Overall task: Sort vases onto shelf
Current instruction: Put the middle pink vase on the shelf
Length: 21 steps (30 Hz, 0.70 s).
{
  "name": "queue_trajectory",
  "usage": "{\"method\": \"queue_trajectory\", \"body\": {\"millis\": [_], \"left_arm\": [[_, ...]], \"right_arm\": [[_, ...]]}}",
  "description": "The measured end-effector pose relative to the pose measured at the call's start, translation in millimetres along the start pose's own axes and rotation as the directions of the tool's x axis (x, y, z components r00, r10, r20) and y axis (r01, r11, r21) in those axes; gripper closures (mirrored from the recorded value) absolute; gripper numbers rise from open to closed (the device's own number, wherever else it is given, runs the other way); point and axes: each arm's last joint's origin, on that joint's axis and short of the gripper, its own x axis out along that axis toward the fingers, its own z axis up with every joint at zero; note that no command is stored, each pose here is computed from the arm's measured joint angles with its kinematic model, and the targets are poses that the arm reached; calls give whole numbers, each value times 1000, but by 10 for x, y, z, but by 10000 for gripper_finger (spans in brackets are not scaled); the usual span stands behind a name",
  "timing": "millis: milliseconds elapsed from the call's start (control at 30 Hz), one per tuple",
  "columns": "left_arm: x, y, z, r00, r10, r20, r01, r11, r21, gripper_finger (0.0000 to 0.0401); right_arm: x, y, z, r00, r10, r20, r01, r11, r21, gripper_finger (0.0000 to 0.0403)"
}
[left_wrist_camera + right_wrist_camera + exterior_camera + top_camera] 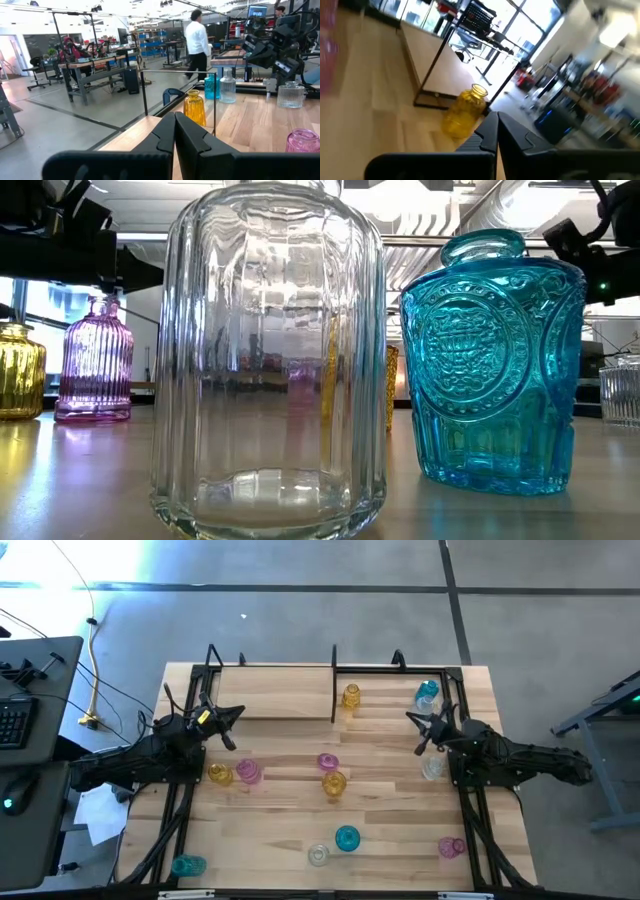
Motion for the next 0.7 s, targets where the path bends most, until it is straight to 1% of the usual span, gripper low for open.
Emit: {"method": "queue_trajectory", "body": {"millis": [67,167,300,467,667,700], "left_arm": [[0,0,1,1000,0,0,0,1000,0,400],[0,0,0,1000,0,0,0,1000,0,400],[0,0,1,1000,0,0,0,1000,-1,400],[0,-1,1,1000,-2,0,2,1000,-18,400],[0,-13,2,999,-44,6,44,998,-52,400],[-1,-15,3,999,-52,7,52,997,-52,400]], "right_arm": [[0,-1,1,1000,-1,1,1,994,-111,402],[0,-2,1,1000,-3,0,3,966,-259,402],[0,-1,1,1000,-3,0,3,931,-364,402],[0,-1,1,1000,-3,0,3,901,-434,402],[0,-8,13,1000,-5,14,11,910,-414,402],[0,-4,18,1000,10,27,2,915,-403,402]]}}
